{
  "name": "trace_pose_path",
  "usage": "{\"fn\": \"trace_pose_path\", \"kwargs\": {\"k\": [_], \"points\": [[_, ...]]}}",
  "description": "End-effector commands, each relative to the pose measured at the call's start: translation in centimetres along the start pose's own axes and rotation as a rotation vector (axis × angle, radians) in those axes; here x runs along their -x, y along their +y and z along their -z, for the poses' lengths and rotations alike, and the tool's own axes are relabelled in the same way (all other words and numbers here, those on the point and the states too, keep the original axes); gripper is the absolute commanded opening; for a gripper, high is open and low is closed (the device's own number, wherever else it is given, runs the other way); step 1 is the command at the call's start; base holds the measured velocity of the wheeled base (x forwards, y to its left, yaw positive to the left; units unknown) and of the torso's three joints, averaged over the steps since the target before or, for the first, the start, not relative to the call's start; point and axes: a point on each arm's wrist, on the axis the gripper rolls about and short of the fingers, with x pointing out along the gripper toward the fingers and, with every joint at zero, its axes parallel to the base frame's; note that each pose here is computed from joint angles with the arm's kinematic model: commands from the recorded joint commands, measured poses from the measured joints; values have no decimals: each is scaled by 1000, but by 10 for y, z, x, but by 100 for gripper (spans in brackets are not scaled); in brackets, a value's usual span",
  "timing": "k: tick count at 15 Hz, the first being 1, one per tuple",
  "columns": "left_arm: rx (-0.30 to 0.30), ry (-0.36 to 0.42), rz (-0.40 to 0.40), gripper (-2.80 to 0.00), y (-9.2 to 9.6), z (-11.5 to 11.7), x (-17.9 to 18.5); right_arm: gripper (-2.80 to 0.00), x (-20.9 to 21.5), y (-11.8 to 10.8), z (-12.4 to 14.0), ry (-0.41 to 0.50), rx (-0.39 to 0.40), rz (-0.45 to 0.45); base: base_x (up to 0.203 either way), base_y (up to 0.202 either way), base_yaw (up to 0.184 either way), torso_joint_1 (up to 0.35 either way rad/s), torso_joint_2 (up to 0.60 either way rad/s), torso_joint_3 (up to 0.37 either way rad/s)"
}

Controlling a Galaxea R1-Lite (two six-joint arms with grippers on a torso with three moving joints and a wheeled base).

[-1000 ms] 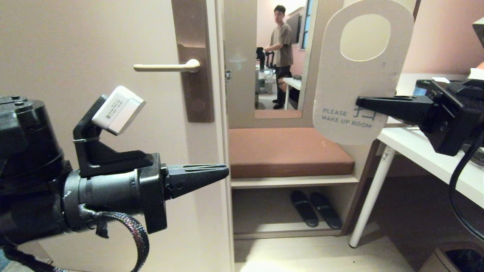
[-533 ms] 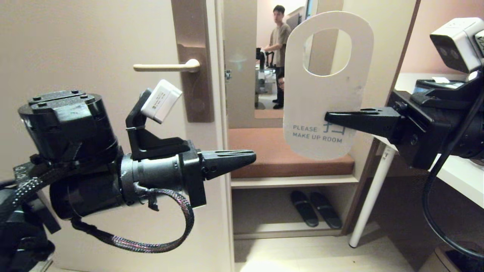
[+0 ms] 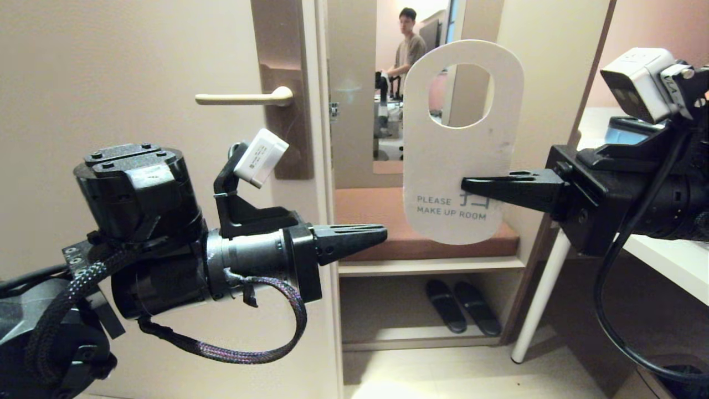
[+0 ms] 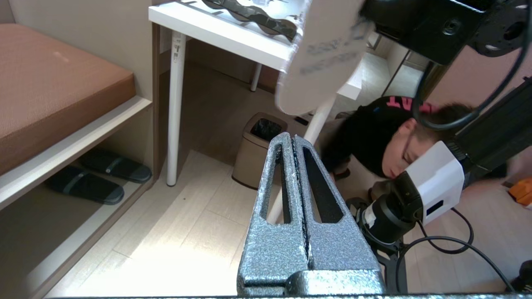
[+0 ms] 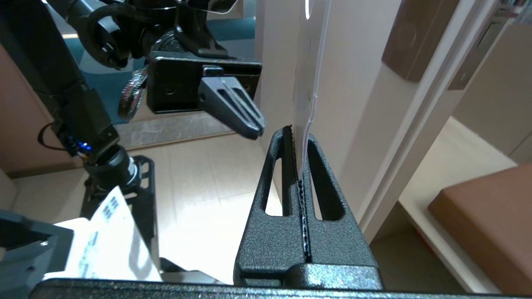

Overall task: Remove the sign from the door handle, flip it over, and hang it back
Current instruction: Hand it to the other hand

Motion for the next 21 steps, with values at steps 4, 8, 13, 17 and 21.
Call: {"fn": "trace_pose_path", "kwargs": {"k": [4,8,13,17,21], "points": [[-14,-23,10,0,5,2,-6,-280,-3,-3,15,19,-21,-2,0,0,0,0,0,0],[-19,-30,14,0,6,3,-8,-280,-8,-9,19,20,-22,-2,0,0,0,0,0,0],[-42,-63,27,0,11,5,-15,-280,-11,-11,20,22,-24,-6,0,0,0,0,0,0],[-26,-67,37,0,12,6,-19,-280,-23,-12,19,-16,-23,-35,0,0,0,0,0,0],[-26,-52,73,0,11,9,-22,-280,-36,-9,19,-31,-32,-75,0,0,0,0,0,0]]}}
